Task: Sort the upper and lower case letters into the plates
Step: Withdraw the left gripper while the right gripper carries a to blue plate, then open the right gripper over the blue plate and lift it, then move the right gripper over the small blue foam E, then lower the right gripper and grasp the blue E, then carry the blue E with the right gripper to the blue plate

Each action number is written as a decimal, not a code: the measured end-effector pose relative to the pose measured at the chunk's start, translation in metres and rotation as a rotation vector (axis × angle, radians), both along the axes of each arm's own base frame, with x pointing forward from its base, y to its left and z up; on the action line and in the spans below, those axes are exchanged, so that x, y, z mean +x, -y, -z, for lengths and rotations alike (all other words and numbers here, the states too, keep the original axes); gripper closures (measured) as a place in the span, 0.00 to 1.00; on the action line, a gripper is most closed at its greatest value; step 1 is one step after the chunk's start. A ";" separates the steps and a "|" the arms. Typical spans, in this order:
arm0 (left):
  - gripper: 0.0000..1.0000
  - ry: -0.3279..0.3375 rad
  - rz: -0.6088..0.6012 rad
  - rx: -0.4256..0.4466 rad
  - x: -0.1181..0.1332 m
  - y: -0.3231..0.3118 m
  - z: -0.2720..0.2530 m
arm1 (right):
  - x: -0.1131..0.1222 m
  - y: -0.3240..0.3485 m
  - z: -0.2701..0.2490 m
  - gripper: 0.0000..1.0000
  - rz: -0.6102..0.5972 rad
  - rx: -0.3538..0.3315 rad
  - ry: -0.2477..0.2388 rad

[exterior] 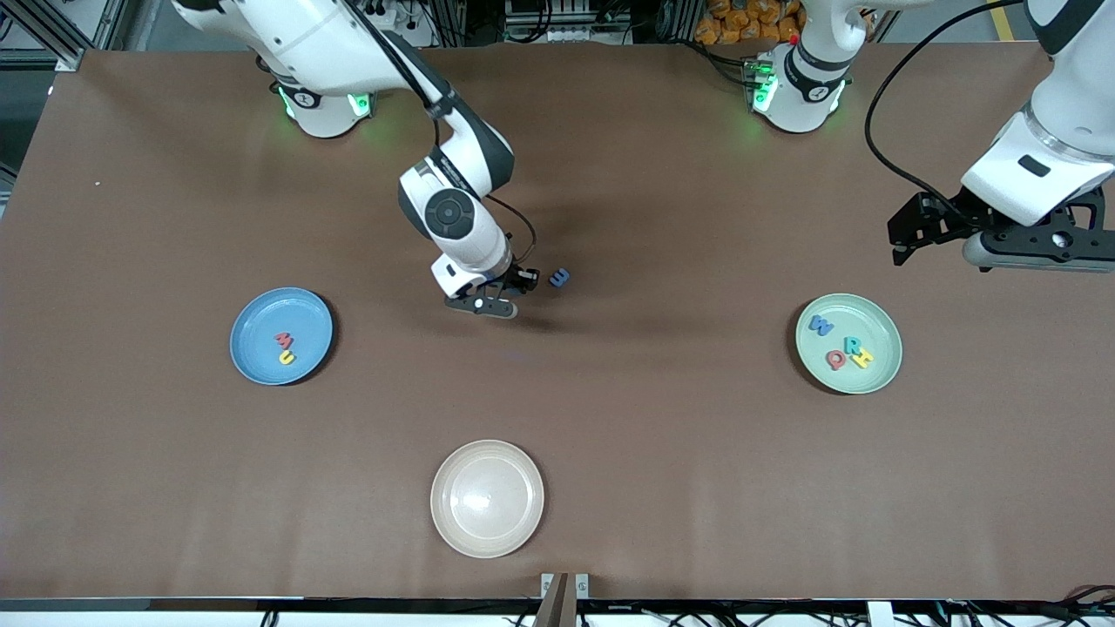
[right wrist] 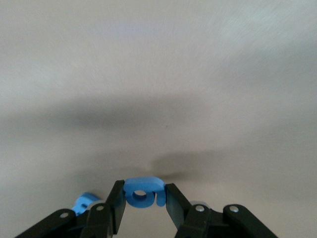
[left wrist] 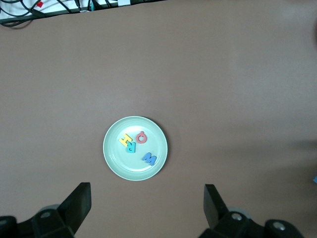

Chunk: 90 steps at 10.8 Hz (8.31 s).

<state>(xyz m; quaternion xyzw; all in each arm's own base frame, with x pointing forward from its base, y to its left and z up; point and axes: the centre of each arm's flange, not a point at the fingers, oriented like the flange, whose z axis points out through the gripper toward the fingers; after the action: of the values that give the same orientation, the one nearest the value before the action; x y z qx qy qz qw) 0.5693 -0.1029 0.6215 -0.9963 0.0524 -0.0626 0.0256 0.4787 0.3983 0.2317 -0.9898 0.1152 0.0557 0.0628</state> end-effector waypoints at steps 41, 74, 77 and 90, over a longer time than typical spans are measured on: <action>0.00 -0.105 -0.109 -0.077 -0.021 -0.047 -0.003 | 0.012 -0.071 0.004 0.00 0.543 -0.081 -0.048; 0.00 -0.126 -0.090 -0.073 -0.018 -0.036 0.008 | -0.029 -0.110 0.055 0.54 0.530 -0.070 -0.098; 0.00 -0.127 -0.085 -0.073 -0.019 -0.033 0.009 | -0.028 -0.110 0.054 0.70 0.531 -0.066 -0.096; 0.00 -0.136 -0.074 -0.071 -0.019 -0.027 0.013 | 0.116 0.140 -0.076 0.73 0.391 -0.136 -0.263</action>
<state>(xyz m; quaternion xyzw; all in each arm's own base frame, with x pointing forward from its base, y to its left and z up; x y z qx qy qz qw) 0.5504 -0.0763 0.6084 -0.9998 0.0151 0.0046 -0.0109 0.5950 0.2582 0.3079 -0.9348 0.3154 0.1628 -0.0102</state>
